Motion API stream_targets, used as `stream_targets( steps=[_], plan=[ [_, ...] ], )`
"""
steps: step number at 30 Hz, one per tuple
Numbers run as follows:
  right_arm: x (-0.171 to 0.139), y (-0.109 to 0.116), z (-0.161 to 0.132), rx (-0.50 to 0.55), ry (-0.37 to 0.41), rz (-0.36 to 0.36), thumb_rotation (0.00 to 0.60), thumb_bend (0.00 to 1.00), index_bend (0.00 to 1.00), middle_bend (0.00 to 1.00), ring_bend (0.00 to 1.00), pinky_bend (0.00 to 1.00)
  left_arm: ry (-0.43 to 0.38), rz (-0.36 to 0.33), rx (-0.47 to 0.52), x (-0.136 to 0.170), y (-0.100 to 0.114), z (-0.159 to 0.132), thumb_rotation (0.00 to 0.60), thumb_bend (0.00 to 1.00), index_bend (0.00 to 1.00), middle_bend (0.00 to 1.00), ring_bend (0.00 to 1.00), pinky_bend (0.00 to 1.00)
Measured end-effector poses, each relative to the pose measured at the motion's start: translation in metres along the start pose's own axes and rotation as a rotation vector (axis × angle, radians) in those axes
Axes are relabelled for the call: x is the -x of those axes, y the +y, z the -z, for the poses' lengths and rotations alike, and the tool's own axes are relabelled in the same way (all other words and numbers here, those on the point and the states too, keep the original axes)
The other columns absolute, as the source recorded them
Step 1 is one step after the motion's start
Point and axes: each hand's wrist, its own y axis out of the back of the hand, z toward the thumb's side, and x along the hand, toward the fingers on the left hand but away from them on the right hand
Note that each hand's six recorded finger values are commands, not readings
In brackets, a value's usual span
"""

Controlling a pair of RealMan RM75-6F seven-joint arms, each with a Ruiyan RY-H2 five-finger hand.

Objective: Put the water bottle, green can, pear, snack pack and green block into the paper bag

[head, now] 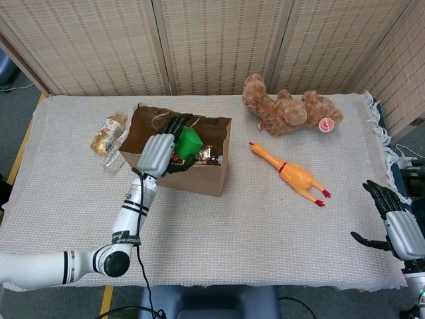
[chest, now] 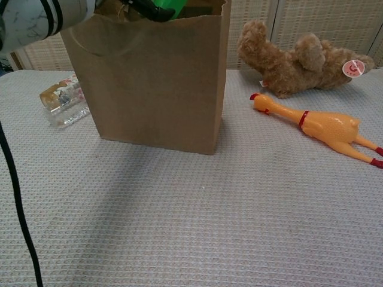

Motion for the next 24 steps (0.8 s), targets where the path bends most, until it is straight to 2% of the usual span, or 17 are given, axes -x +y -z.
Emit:
stream_targets(
  steps=[8,12,20,24],
  plan=[
    [0.000,0.000,0.000,-0.014,-0.001,0.007,0.600,0.06,0.00,0.00,0.00,0.00,-0.009,-0.016,0.049,0.014,0.018,-0.003,0.600,0.40,0.00,0.01,0.00,0.13],
    [0.000,-0.001,-0.001,-0.025,0.000,0.011,0.600,0.06,0.00,0.00,0.00,0.00,-0.003,-0.025,0.069,0.020,0.027,-0.002,0.600,0.36,0.00,0.01,0.00,0.13],
    [0.001,-0.001,-0.002,-0.035,0.000,0.015,0.600,0.06,0.00,0.00,0.00,0.00,0.009,0.000,0.083,0.017,0.018,-0.010,0.600,0.34,0.00,0.00,0.00,0.12],
    [0.000,-0.001,-0.001,-0.031,-0.003,0.014,0.600,0.06,0.00,0.00,0.00,0.00,0.001,-0.009,0.081,0.019,0.020,-0.013,0.600,0.34,0.00,0.00,0.00,0.11]
  ],
)
